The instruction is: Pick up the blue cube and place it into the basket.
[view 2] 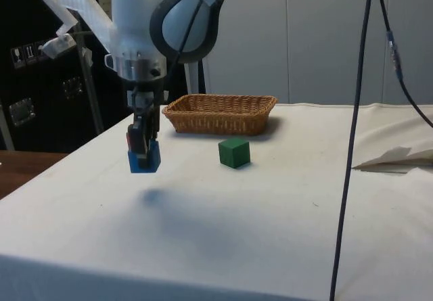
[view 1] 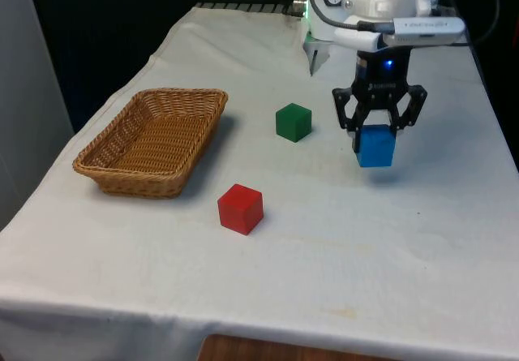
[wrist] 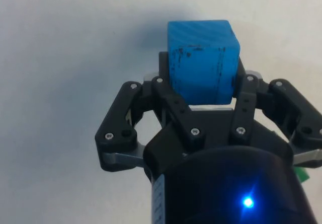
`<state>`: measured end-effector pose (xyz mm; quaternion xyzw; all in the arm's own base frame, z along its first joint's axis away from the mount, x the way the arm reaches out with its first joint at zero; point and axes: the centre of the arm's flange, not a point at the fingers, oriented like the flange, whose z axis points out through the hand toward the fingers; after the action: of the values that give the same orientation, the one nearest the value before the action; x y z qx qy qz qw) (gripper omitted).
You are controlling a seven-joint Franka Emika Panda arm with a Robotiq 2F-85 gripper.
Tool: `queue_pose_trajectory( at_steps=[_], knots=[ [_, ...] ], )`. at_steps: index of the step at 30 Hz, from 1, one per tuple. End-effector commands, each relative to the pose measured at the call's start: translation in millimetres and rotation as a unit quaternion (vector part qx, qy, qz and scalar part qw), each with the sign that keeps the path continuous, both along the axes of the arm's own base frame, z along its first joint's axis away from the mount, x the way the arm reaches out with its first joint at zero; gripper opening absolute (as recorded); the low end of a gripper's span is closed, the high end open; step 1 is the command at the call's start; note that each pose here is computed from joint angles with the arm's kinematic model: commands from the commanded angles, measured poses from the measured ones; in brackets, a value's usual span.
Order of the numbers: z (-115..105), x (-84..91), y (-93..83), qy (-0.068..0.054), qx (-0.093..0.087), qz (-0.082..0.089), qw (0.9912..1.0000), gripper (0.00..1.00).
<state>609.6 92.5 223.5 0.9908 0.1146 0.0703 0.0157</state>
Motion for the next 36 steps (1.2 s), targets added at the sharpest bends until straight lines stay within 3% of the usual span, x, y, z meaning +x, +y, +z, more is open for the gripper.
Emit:
queue_pose_trajectory(
  at_steps=[1, 36],
  knots=[
    [3, -1.6, -1.7, 0.001, 0.0, -0.001, 1.0, 0.0],
    [74, -2.0, -37.4, -0.004, -0.026, -0.031, 0.99918, 0.0]
  ],
)
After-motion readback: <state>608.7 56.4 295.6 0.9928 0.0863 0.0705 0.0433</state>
